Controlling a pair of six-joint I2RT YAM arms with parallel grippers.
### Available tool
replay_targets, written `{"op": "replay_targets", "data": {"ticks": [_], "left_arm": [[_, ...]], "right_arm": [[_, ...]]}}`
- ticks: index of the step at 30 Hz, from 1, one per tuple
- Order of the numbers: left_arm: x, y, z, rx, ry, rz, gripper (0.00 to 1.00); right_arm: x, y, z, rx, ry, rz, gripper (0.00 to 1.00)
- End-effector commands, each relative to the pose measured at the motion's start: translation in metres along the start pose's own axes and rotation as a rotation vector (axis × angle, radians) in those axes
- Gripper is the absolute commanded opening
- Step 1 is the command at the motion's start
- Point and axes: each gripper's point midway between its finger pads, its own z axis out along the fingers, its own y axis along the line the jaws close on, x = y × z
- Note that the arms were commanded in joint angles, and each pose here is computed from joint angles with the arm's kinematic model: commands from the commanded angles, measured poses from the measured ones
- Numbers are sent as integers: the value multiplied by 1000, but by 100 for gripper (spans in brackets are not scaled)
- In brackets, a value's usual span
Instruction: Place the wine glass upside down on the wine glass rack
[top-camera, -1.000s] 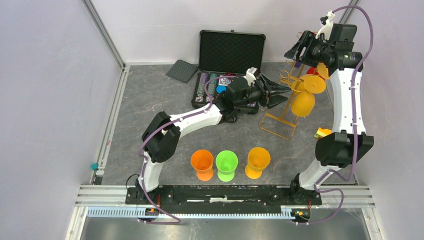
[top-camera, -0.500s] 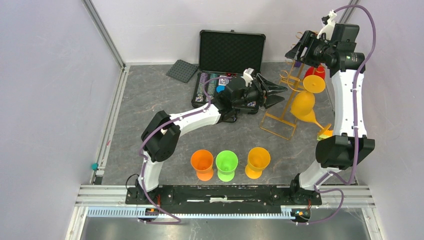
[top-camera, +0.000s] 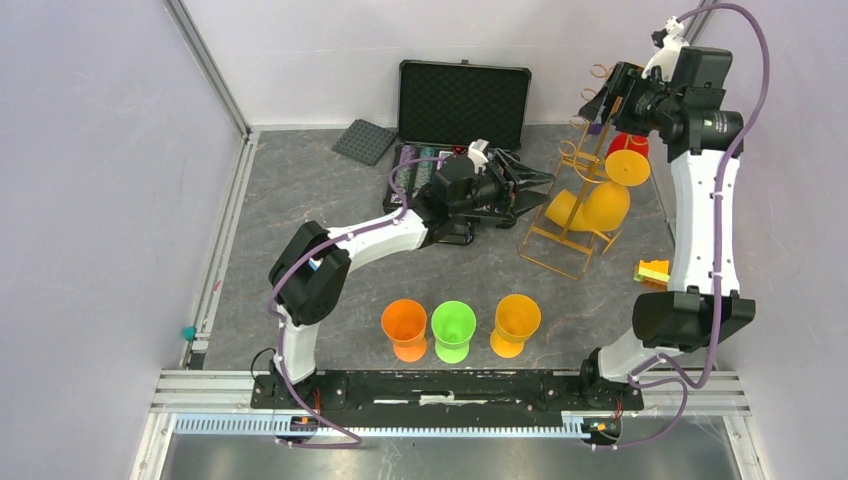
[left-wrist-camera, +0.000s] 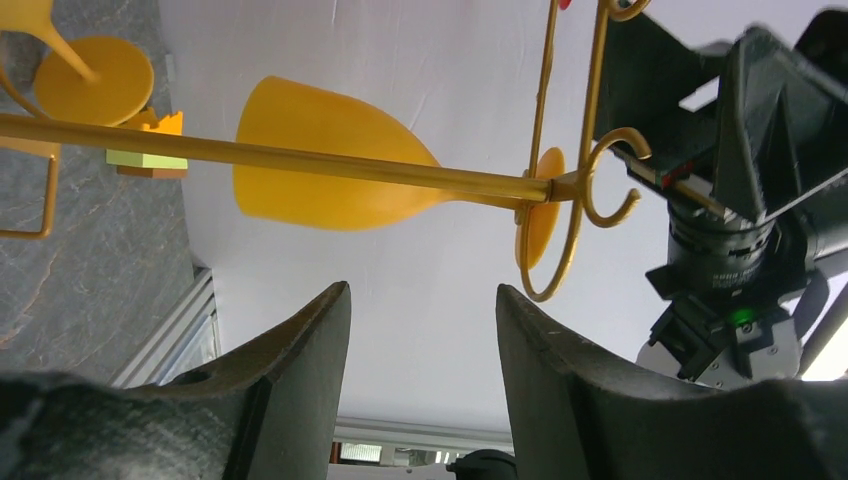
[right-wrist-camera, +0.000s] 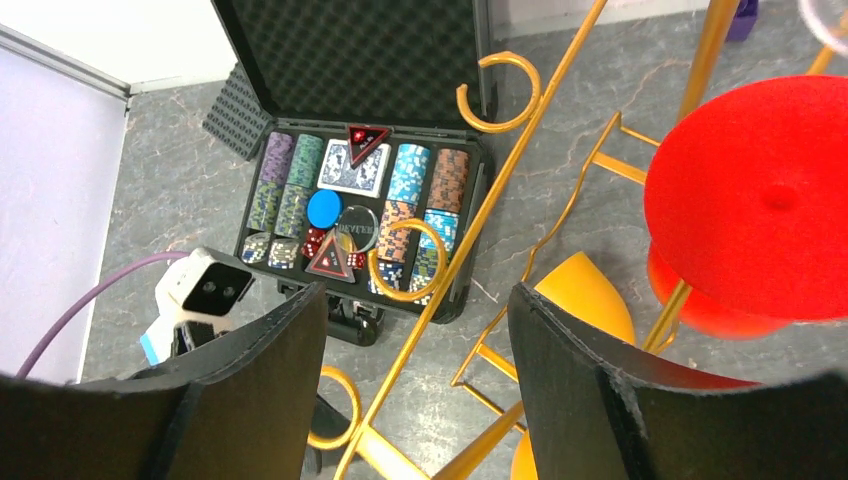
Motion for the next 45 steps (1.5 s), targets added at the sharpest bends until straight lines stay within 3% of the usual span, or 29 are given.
{"op": "replay_targets", "data": {"ticks": [1,5,10,17,25,36,45], "left_arm": [[-1,-38,-22,99,-2,73,61],[-12,-37,-32,93,-15,92,61],[-33,-30,-55,59,-33,139,62],[-41,-11,-89,-37,-6,205,63],[-61,2,-125,-150,-1,290,65],[-83,1,-166,-231,38,365,67],[-85,9,-172,-179,52,320,67]], "right_arm": [[-38,23,-46,-13,-173,-111,71],[-55,29,-77,28,-280,-160,71],[-45,-1,-122,264,-325,-219,70],[21,-58,-160,570,-229,-178,70],[64,-96,-185,753,-205,-102,71],[112,-136,-159,757,-85,35,72],[180,-169,-100,598,44,189,71]]}}
